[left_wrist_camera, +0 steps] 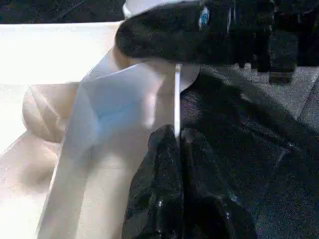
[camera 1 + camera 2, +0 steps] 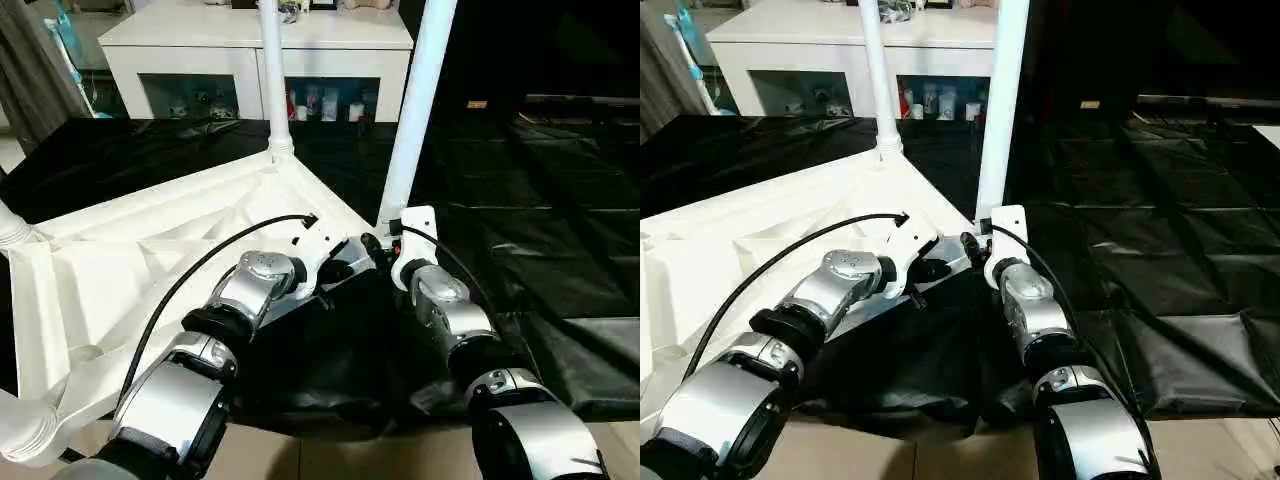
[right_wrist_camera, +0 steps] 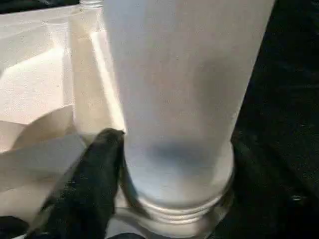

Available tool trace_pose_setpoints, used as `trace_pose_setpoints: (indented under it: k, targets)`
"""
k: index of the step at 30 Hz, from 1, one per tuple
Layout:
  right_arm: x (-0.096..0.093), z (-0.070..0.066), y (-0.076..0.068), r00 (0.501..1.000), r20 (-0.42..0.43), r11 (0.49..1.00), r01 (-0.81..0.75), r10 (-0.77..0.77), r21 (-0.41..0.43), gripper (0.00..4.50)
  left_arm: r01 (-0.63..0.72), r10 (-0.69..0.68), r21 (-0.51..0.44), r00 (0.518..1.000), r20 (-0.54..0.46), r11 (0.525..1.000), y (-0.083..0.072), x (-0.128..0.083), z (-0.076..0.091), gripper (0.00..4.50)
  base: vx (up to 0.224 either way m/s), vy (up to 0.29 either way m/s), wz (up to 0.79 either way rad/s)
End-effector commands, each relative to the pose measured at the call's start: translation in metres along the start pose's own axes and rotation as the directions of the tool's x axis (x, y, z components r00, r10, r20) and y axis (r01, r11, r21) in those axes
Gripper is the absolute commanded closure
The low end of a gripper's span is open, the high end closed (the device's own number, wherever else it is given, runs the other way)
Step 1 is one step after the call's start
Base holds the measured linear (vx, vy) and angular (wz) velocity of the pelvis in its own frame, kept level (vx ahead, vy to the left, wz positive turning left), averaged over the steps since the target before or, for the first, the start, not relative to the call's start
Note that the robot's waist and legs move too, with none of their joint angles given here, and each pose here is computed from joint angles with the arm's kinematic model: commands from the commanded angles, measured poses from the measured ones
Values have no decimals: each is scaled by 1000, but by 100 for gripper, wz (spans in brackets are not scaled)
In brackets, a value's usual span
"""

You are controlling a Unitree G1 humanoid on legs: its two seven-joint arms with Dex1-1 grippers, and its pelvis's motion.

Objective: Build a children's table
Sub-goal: Rotate leg to tighten

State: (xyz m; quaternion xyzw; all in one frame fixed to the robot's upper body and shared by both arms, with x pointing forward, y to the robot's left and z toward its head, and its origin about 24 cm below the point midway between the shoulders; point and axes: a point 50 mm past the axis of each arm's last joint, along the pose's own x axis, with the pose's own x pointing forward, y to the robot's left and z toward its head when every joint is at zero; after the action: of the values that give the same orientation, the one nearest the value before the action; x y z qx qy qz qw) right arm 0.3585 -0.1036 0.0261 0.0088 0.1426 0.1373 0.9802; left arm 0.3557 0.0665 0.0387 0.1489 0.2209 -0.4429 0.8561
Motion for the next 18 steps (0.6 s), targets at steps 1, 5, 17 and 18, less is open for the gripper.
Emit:
trace_pose_setpoints:
  k: [1,5,17,18]
  targets:
    - [0,-12,14,996,-55,998,-67,67,-5,84,3,-4,-15,997,-81,1000,-6,3,-20,450,0,0,0]
    - [-2,-3,-3,1000,-2,999,-28,28,-42,53,52,-50,30,996,-70,998,-5,-2,-24,450,0,0,0]
    - [-43,7,-15,787,9,762,-594,617,-257,3,302,-298,168,953,-50,938,-9,-27,-35,450,0,0,0]
    - [-45,7,-19,782,4,754,-601,624,-265,3,339,-335,183,941,-54,923,-10,-30,-36,450,0,0,0]
